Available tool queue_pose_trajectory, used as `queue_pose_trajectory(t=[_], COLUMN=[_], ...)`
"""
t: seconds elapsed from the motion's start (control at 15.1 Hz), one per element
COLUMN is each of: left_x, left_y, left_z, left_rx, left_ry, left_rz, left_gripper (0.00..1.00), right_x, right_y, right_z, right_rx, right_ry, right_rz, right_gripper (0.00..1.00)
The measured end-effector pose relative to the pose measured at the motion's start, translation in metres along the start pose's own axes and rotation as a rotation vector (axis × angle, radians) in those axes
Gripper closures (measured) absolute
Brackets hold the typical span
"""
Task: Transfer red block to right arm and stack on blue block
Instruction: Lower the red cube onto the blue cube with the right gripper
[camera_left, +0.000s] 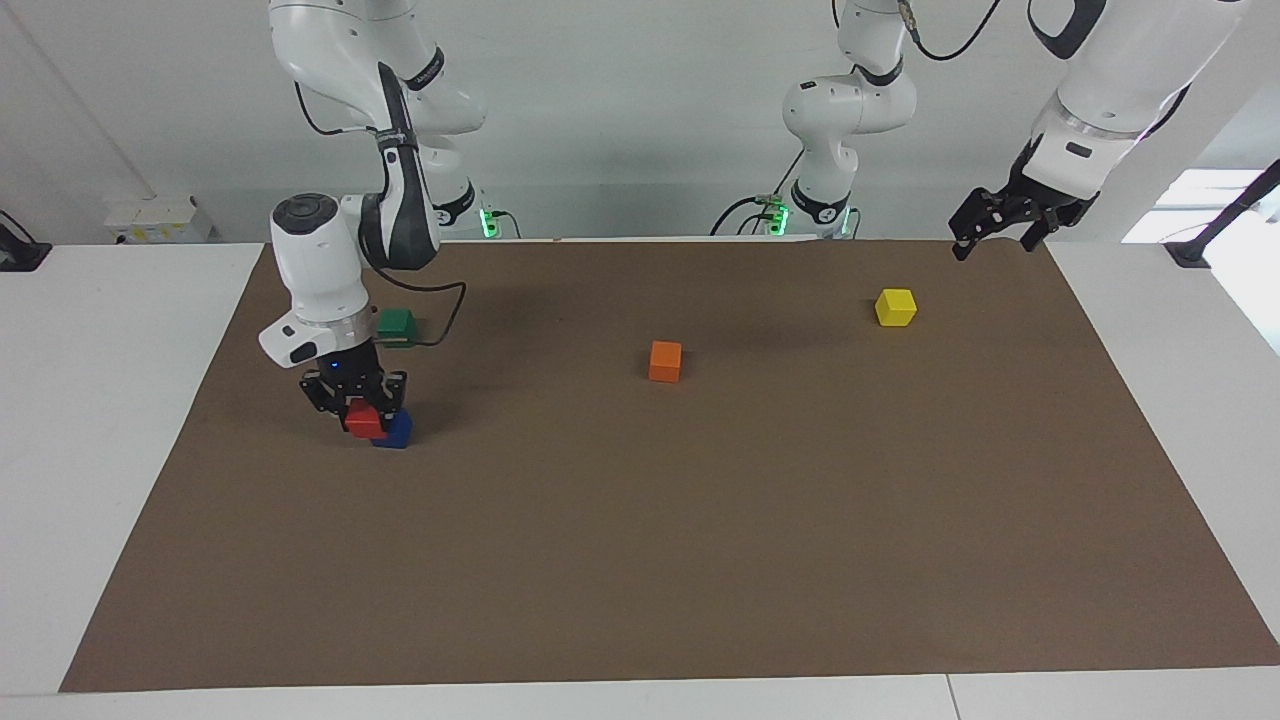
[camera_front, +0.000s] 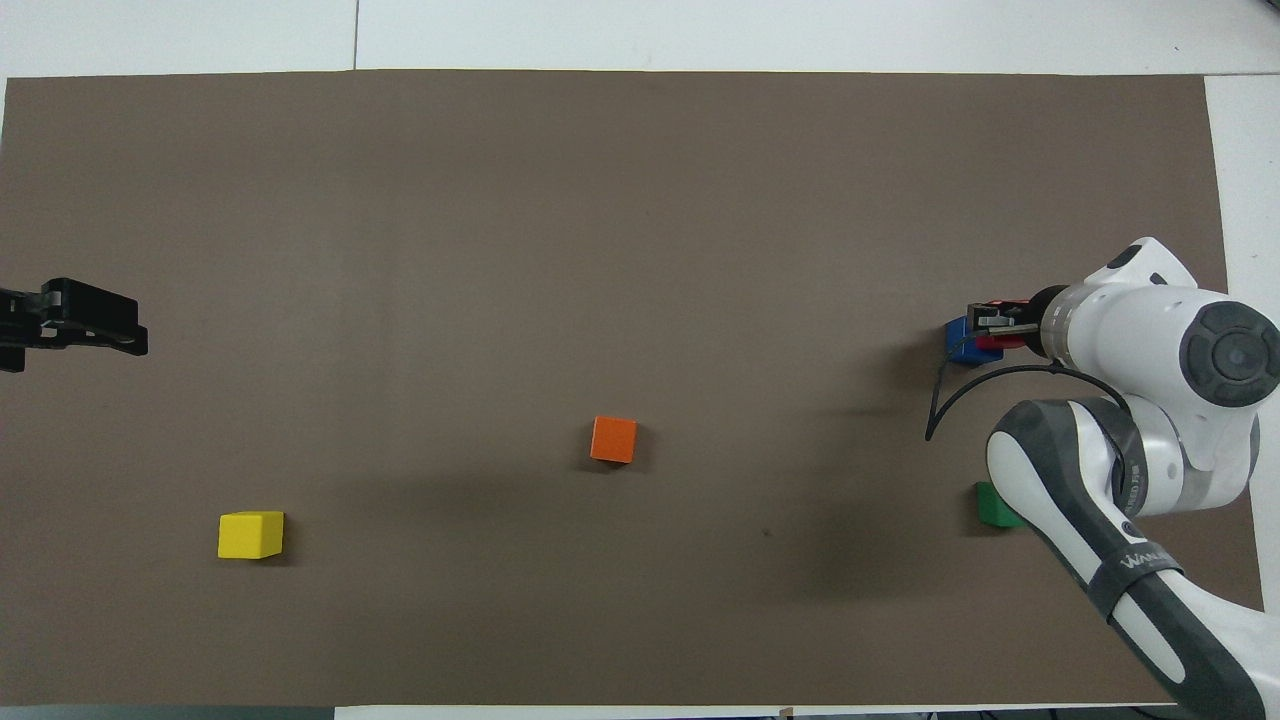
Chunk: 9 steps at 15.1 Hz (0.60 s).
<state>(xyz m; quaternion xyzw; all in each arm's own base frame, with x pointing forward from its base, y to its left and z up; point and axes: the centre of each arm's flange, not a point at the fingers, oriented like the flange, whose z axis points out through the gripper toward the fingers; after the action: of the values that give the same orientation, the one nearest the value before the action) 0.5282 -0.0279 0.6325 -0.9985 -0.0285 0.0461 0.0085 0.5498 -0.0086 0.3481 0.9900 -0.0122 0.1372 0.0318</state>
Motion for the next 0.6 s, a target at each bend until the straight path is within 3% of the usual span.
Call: queue_pose_trajectory(t=[0.6], left_x=[0.000], left_y=[-0.019], left_z=[-0.003], left_rx=[-0.010], left_ry=[-0.003], left_rz=[-0.024], left_gripper=[0.00], right_x=[0.000], right_y=[-0.003], right_z=[0.000], right_rx=[0.023], right_ry=[-0.014], right_rz=[0.033], right_gripper=[0.45])
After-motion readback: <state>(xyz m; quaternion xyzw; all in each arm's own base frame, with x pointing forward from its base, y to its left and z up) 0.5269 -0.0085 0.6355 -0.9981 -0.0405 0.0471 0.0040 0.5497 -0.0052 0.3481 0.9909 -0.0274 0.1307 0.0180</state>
